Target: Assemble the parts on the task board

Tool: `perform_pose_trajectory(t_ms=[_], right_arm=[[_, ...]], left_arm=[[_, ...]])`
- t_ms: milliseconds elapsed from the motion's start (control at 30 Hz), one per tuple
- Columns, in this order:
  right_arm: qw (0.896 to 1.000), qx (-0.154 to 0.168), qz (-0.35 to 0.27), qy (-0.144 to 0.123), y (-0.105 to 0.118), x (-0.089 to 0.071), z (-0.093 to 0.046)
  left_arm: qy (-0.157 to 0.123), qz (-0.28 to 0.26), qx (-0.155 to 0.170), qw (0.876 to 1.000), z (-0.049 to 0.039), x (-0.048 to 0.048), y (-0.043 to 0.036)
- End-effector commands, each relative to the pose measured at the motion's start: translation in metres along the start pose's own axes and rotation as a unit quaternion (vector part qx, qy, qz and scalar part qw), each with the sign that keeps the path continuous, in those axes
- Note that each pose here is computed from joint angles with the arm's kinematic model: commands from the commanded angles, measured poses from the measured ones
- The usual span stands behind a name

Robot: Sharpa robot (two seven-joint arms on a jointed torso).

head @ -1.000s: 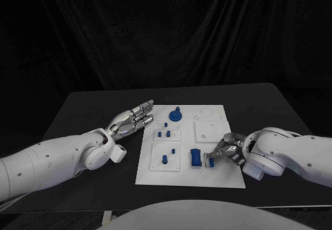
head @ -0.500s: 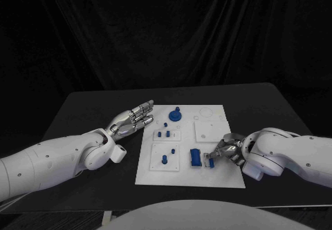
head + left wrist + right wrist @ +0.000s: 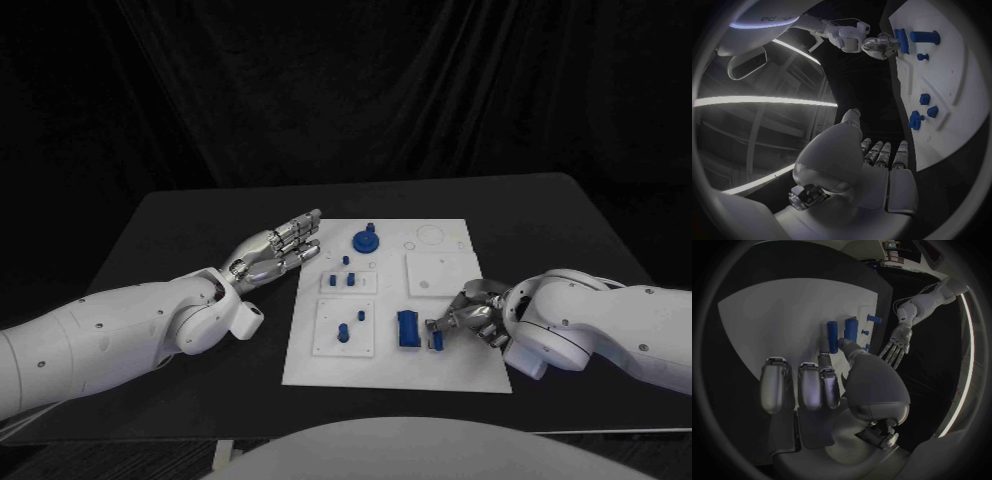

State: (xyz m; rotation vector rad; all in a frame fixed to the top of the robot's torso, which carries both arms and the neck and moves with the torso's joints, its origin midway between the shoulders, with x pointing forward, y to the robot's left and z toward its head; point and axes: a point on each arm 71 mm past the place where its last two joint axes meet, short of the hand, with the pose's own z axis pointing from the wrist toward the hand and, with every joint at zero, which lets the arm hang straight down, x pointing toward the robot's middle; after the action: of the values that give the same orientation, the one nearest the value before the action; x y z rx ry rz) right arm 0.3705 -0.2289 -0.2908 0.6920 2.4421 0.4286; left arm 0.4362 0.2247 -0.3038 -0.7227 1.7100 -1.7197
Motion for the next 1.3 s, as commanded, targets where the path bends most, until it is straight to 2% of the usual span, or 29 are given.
perform_pose_trajectory(t_ms=[33,567,1300], right_arm=[[1.000,0.002,0.006,-0.004,-0.0011,0.0020,0.0008],[1.000,0.002,0.003,-0.005,-0.0007,0.0012,0.0025],[1.000,-0.003,0.018,-0.025,-0.0018,-0.0021,0.0004]], left_arm=[[0.004,-0.006,0.027,1.000,0.0004,0.0017,-0.0035],[0.007,-0.009,0.021,1.000,0.0004,0.0021,-0.0024],[0.008,-0.010,0.015,1.000,-0.0004,0.0022,-0.0020]])
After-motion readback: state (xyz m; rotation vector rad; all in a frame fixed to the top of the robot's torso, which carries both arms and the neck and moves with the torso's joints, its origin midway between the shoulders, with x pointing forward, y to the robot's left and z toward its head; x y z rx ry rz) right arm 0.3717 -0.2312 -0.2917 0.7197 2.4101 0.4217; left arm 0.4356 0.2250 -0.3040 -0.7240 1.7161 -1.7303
